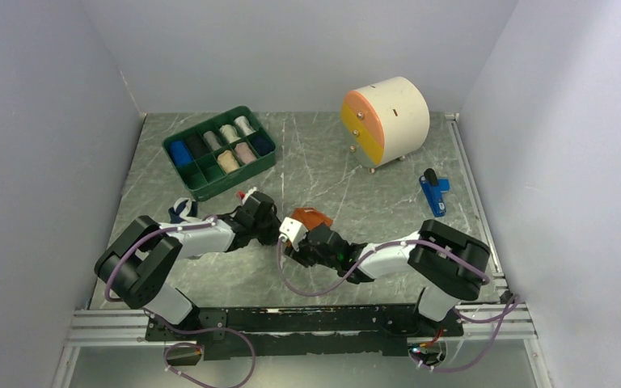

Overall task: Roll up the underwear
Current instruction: Roll the underwear to the center of the board.

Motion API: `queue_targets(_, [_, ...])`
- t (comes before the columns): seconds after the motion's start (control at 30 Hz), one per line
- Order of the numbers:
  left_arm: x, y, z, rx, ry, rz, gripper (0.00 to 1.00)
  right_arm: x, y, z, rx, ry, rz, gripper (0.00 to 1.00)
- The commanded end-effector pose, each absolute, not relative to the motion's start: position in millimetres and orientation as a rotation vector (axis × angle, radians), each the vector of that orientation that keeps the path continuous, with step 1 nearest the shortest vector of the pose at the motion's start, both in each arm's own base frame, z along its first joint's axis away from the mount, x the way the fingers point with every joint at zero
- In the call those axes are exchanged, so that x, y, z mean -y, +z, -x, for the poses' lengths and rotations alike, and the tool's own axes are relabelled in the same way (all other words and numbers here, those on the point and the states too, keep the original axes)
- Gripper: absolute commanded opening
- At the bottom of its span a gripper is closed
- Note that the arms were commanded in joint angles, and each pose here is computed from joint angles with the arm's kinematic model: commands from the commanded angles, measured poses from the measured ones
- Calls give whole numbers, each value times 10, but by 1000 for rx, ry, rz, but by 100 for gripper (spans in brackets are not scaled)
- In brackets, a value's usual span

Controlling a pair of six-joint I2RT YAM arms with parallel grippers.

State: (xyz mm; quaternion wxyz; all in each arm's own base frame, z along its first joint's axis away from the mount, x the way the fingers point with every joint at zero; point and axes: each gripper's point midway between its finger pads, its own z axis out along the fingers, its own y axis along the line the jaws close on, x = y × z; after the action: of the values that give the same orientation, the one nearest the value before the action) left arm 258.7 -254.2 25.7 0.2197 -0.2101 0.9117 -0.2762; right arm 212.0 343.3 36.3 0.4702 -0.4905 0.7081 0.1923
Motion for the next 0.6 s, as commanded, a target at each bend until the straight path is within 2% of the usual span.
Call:
queue_targets(0.0, [2362,91,-2402,-2604,-643,607,20,-3436,320,-2168,-1723,403,1212,41])
queue_targets(0.17, [2335,90,-2378,-2608,-634,616,22,-3459,316,-2096,-1734,466,1186,19])
queue_targets(0.27, [2290,120,-2340,-2599,-631,641,34,-3505,294,-2005,-1762,544,1172,7])
queue_targets(0.37, [2228,181,-2313,-2572,-640,668,46,-3598,312,-1853,-1759,673,1169,3])
queue_targets(0.57, [1999,344,-2233,-2525,-587,727,75,-3786,413,-1571,-1768,948,1114,2])
